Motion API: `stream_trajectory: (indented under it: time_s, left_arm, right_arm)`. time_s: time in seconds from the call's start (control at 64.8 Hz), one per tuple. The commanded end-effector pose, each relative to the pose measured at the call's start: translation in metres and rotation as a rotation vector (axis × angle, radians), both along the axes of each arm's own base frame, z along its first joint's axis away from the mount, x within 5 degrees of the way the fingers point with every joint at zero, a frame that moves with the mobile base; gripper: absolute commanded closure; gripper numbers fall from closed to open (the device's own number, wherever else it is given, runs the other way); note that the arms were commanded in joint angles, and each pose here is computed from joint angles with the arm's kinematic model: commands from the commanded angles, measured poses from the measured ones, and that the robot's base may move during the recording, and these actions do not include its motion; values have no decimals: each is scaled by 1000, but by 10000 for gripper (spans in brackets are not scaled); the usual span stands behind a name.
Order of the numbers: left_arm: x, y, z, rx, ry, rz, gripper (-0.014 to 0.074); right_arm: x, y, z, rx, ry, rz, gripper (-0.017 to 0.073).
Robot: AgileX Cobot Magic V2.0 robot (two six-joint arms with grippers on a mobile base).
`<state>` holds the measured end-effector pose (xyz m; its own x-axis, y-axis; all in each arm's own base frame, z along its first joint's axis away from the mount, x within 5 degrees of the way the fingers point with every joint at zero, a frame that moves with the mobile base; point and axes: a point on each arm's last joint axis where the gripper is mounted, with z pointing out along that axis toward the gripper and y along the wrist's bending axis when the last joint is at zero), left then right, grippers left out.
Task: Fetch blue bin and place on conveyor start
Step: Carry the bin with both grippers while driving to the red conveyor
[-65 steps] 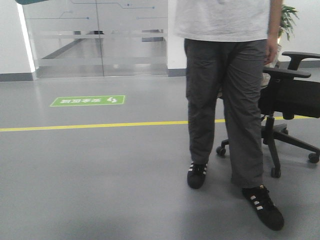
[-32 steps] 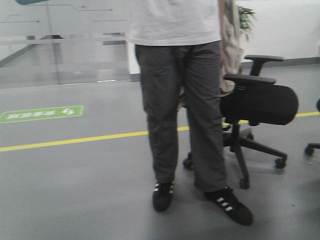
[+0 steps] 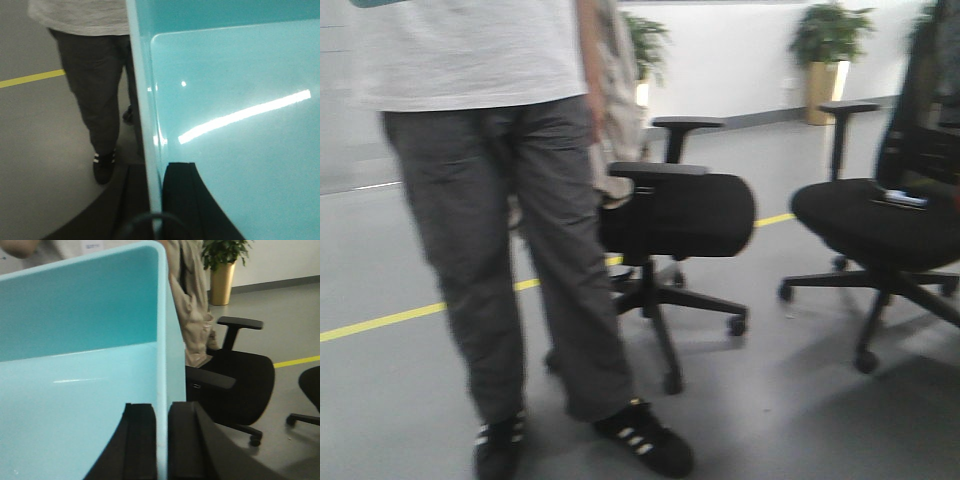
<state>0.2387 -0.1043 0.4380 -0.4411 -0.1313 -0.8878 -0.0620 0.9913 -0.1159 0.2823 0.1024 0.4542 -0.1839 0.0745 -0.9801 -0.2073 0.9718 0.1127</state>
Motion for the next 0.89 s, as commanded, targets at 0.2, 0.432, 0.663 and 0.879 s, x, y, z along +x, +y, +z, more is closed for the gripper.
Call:
stream_trajectory:
  time_s: [0.2, 0.432, 0.663, 0.879]
  left_arm:
    - [1, -1, 8, 31, -69, -25, 704]
    - [1, -1, 8, 31, -69, -25, 704]
    - [1, -1, 8, 31, -69, -25, 704]
    - [1, -1, 8, 31, -69, -25, 704]
  right_arm:
    - [-6, 4, 15, 48, -97, 50, 721]
    - [-6, 4, 15, 48, -97, 50, 721]
    - [-6, 4, 15, 48, -97, 50, 721]
    - [-6, 4, 15, 48, -97, 50, 721]
